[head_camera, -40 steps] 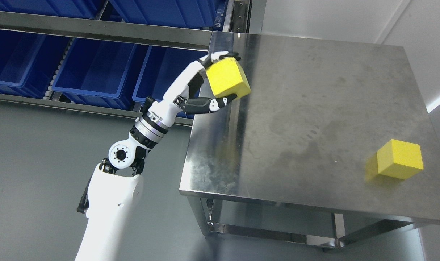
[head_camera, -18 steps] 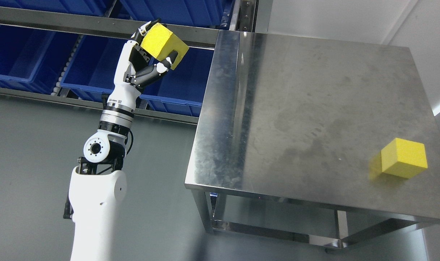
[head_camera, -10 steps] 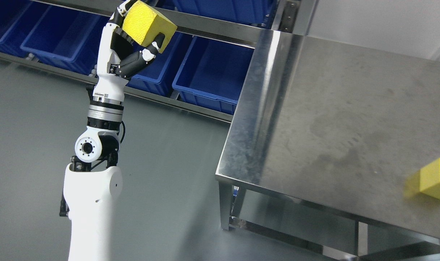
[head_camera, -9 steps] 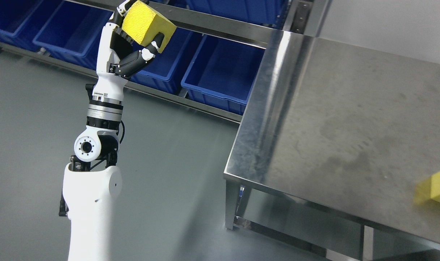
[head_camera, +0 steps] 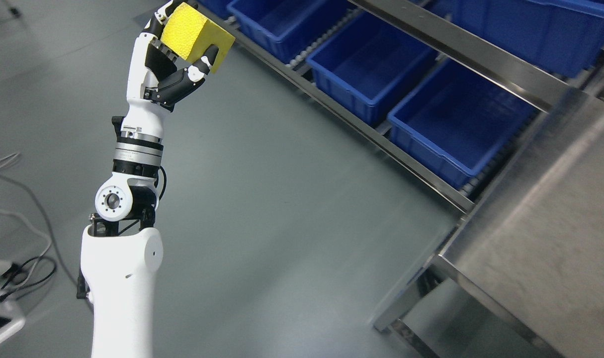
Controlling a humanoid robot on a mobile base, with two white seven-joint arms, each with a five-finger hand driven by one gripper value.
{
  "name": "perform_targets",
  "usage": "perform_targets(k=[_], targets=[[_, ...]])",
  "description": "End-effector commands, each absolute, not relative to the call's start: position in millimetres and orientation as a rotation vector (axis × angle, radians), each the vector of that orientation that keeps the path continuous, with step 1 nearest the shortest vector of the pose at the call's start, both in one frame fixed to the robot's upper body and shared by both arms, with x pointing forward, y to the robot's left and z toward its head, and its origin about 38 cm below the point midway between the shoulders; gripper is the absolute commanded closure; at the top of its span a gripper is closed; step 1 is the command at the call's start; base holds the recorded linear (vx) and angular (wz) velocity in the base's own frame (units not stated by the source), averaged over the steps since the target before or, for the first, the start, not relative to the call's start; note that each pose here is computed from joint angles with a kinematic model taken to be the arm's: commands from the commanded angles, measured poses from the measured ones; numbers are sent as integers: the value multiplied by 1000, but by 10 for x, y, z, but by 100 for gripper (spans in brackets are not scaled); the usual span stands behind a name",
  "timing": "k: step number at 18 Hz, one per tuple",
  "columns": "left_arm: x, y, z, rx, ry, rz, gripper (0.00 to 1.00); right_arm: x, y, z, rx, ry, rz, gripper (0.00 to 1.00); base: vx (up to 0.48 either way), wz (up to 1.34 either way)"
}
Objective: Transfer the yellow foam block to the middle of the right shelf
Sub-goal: 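Hold the cube raised in the left hand while turning toward the blue shelves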
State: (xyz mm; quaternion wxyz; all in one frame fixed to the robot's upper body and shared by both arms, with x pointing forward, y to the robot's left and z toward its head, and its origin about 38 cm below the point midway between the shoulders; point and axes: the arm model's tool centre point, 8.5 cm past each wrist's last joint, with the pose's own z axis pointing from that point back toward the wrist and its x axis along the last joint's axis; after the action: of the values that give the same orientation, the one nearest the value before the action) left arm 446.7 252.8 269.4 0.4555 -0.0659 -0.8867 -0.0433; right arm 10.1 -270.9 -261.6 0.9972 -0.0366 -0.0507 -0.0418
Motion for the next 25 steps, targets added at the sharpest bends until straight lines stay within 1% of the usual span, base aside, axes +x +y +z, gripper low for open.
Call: perform_targets(k=[1, 5, 11, 18, 25], targets=[[4438, 2665, 2728, -129, -2196, -101, 45, 171, -2827, -2605, -91, -121, -83, 0, -13, 1077], [4445, 2646, 2738, -134, -2192, -105, 45, 181, -2827, -2605, -91, -122, -82, 0, 16, 989], [4460, 2621, 2747, -140, -2184, -111, 45, 171, -2827, -2605, -91, -121, -82, 0, 63, 706], [4475, 2624, 2752, -142, -2170, -109, 45, 181, -2827, -2605, -91, -122, -82, 0, 118, 571], [4499, 2623, 2810, -146, -2172, -108, 45, 181, -2827, -2605, -91, -122, -82, 0, 170, 371]])
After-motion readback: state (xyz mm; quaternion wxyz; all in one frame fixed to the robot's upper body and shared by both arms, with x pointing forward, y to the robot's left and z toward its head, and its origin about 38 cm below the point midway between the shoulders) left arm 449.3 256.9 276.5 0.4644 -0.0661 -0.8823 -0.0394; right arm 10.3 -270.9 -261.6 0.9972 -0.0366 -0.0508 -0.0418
